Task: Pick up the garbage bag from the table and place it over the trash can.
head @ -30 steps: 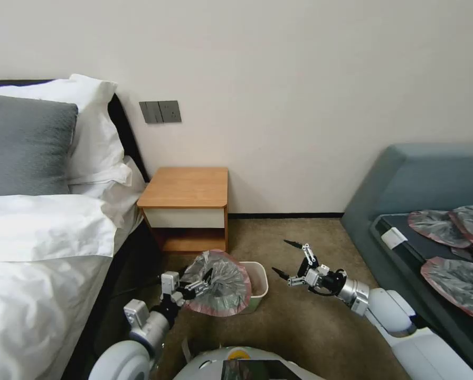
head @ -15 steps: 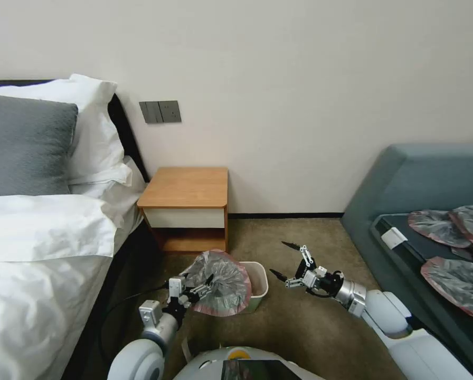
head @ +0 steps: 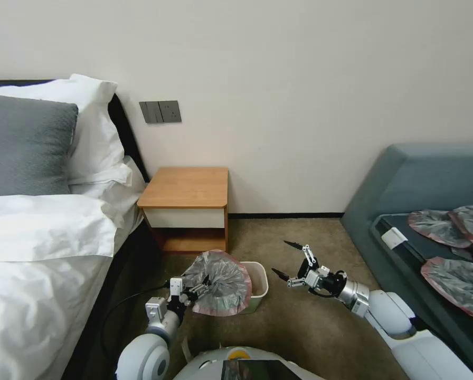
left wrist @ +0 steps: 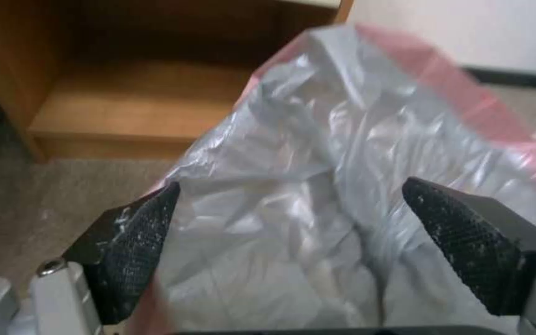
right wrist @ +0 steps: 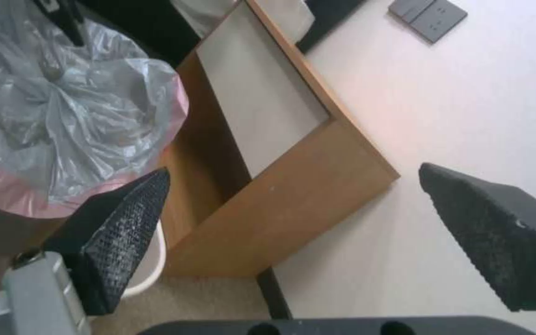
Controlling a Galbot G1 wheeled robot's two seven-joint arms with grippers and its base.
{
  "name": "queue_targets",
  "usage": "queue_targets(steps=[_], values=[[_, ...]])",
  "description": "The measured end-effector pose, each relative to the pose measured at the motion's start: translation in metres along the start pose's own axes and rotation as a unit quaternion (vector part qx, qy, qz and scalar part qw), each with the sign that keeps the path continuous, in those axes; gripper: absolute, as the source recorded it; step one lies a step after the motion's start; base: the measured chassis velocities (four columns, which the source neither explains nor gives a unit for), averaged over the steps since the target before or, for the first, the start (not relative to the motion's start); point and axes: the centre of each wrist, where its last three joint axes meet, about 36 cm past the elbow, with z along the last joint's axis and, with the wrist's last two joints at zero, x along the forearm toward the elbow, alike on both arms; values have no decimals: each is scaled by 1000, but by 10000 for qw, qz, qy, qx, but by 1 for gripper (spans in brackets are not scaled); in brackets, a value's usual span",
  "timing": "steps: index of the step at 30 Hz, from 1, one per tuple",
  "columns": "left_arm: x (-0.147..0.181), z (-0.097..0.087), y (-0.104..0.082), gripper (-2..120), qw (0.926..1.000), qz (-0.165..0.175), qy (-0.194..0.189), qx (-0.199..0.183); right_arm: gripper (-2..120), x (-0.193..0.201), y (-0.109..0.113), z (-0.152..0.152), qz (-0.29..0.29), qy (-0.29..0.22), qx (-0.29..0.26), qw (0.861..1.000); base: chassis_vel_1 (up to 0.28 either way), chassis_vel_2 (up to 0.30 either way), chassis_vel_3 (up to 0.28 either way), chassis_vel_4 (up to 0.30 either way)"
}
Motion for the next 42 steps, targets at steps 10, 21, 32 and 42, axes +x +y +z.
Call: queue_targets(steps=[10,21,32,42], values=[[-21,0,8,92,9993,-116,315,-136,100,4,3,-2,19,-3,-36,10000,0,0,0,0],[-38,-3,12,69,9985,39,522,-168,100,6,2,-4,28,1,-27,10000,0,0,0,0],[-51,-2,16,41,9969,111,753,-207,100,8,3,-5,41,-2,-37,10000,0,0,0,0],[-46,-4,16,9,9970,-50,700,-317,100,8,3,-5,63,-8,-36,10000,0,0,0,0]])
